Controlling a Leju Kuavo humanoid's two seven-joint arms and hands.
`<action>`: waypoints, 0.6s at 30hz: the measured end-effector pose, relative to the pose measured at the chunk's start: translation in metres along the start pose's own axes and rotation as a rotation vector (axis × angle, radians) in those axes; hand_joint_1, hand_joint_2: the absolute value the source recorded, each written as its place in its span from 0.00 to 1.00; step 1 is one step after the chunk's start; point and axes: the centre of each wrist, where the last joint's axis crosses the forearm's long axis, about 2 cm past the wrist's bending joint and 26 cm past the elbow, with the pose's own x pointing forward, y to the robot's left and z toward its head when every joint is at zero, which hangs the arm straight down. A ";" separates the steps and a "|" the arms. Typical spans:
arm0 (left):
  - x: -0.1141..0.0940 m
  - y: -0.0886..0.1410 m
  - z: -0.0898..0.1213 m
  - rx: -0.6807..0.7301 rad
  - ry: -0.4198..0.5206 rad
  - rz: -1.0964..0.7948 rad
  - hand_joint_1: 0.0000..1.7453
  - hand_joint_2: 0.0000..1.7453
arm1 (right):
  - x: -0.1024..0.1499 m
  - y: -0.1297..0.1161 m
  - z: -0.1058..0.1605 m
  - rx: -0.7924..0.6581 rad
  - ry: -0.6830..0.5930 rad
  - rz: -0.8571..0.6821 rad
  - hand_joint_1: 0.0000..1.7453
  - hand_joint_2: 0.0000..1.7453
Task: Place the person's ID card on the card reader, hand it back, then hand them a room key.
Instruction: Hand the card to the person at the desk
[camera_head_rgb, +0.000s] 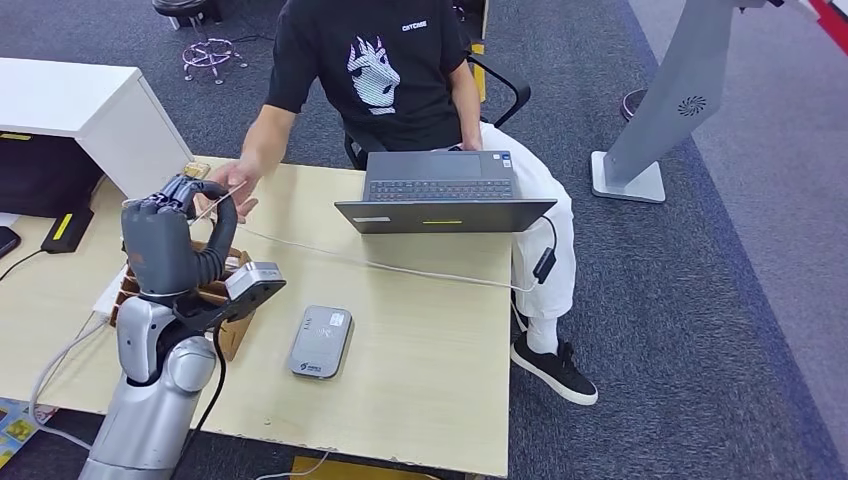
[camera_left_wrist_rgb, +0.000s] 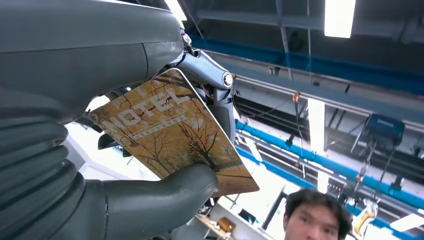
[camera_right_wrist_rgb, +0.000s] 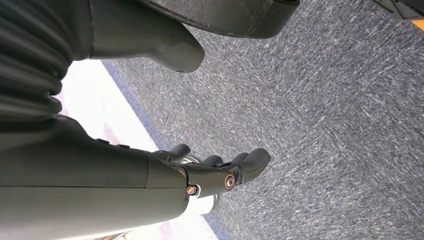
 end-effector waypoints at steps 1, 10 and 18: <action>0.000 0.003 -0.002 0.010 -0.005 -0.003 1.00 1.00 | 0.000 0.000 0.000 0.000 0.000 0.000 0.00 1.00; -0.003 0.014 -0.014 0.054 -0.045 -0.060 1.00 1.00 | 0.000 0.000 0.000 0.001 -0.001 -0.001 0.00 1.00; -0.039 0.019 -0.038 0.045 0.012 -0.167 1.00 1.00 | -0.005 0.001 0.000 0.000 -0.019 -0.003 0.00 1.00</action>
